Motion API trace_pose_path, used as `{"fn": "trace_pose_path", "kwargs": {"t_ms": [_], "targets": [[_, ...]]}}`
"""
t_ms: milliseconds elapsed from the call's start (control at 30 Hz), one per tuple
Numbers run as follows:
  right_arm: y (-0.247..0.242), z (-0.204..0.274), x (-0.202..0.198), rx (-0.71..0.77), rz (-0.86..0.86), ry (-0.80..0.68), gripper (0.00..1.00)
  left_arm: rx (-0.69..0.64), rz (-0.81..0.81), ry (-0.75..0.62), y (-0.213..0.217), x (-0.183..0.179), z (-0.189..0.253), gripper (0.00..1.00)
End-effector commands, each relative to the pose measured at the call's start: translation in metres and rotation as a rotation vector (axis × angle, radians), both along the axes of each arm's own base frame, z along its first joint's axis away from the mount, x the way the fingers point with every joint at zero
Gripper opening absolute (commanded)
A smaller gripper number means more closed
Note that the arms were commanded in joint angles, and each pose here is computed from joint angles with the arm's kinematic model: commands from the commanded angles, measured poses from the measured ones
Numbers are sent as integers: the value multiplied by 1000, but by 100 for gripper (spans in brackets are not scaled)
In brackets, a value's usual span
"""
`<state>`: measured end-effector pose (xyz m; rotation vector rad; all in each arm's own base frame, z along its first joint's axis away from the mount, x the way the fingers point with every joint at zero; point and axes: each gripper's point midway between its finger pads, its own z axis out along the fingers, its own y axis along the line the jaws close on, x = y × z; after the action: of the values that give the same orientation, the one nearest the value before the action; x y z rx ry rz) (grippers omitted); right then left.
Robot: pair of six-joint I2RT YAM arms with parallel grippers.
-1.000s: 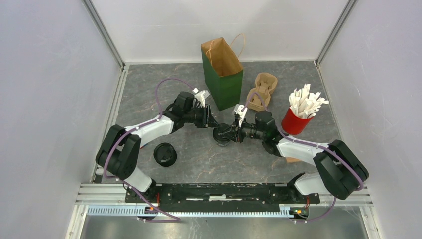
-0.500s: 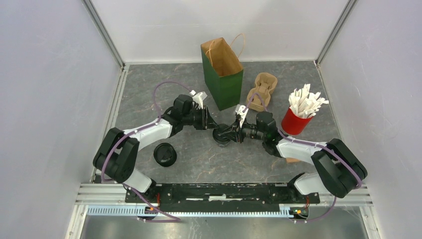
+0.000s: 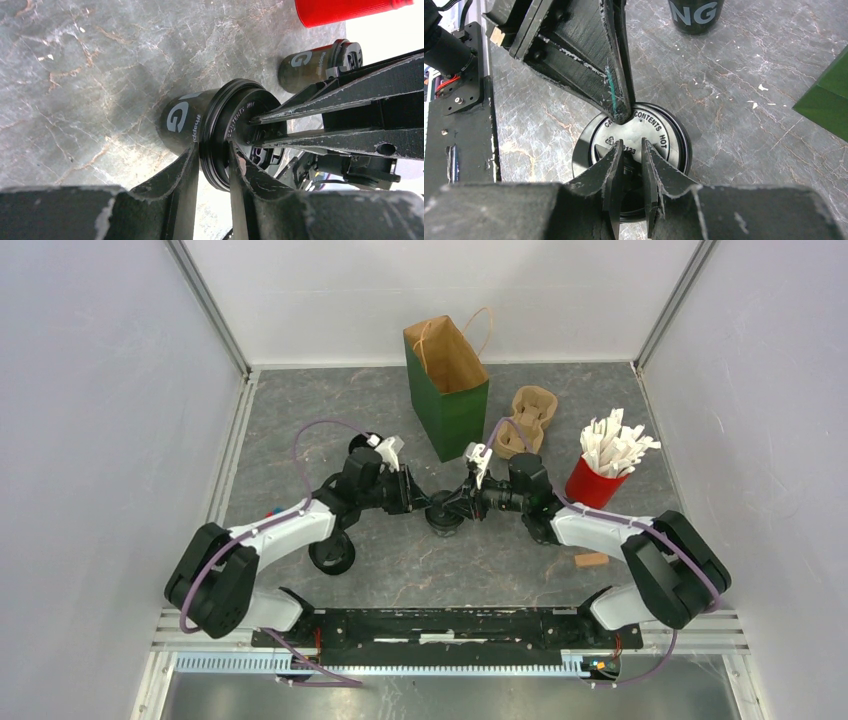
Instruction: Pack the takeout coffee
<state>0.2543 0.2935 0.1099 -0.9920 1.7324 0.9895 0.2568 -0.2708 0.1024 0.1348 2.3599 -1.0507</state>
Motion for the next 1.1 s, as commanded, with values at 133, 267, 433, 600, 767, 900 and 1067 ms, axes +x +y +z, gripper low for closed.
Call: {"fn": "trace_pose_path", "kwargs": {"t_ms": [133,267,433,600,767,900,1067], "targets": [[-28,-76,-35,-234,56,188,27,13,35,166,6,-46,-28,41],[-28,-77,-37,-239,75,175,27,23,40,102,10,-33,-2,49],[-27,-78,-39,-241,93,166,27,5,70,37,24,-12,22,55],[-27,-79,-40,-242,96,162,27,-62,-9,-15,18,-3,39,59],[-28,-81,-41,-242,99,164,27,-133,-97,-56,6,2,49,60],[-28,-81,-42,-241,102,164,27,-157,-133,-38,0,5,43,58],[-27,-79,-42,-239,102,161,27,-144,-143,-11,-2,7,28,53]]}}
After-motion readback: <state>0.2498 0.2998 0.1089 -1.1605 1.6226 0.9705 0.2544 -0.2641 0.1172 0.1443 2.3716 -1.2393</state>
